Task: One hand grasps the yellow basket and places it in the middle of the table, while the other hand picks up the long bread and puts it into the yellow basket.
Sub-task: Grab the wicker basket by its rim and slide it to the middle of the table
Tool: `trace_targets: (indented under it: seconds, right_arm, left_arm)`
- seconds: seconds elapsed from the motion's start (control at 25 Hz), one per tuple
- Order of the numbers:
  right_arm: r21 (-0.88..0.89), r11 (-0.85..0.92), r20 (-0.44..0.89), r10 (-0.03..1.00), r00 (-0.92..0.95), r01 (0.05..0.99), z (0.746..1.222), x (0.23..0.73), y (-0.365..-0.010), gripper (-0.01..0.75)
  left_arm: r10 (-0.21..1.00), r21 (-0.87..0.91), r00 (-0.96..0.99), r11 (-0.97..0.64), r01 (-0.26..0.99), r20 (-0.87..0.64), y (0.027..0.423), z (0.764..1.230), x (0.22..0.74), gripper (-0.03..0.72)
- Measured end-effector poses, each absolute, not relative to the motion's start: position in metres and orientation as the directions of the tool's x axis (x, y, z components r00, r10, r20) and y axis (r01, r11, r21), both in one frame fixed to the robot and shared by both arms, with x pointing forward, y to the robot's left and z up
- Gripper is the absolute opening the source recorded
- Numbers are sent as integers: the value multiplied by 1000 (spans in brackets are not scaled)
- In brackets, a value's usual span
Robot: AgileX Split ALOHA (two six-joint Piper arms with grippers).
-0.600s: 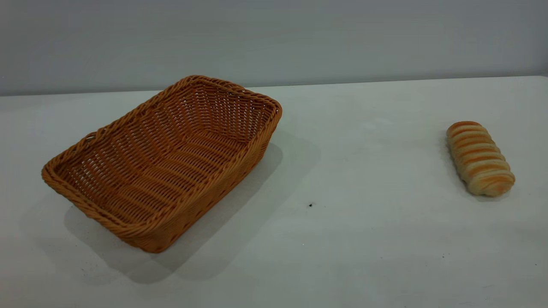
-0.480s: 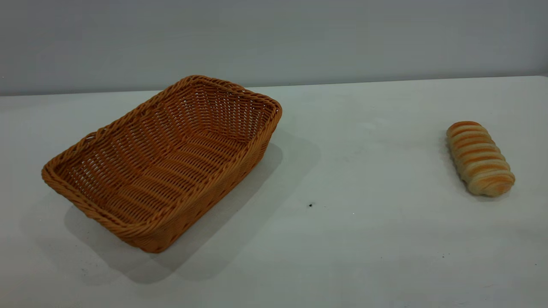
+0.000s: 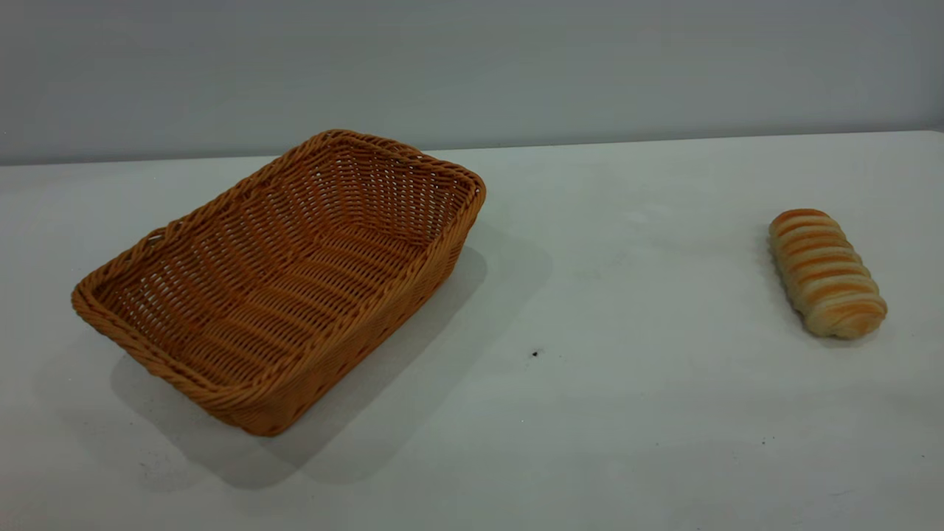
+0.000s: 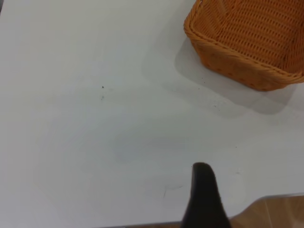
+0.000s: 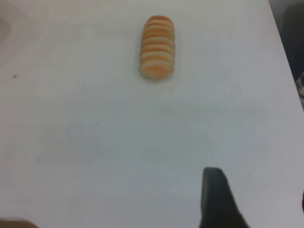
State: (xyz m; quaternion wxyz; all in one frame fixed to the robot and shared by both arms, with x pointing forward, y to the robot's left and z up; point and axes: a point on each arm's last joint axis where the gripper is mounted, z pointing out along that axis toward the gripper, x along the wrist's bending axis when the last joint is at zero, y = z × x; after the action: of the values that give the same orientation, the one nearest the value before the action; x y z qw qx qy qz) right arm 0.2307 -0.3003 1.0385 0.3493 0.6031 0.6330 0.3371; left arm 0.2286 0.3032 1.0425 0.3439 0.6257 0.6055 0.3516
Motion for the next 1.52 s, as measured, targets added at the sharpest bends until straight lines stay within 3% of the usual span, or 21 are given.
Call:
trace_targets:
  seconds: [1.0,1.52]
  right_arm:
    - [848,46,-36,999,-30,528,1038,231,-300,460]
    - [848,112,-35,987,-156,518,1038,231,-301,460]
  left_arm:
    - [999,856,38,-40,515,23,303,1042,229,584]
    - [996,856,88,-66,512,24,304,1042,229,584]
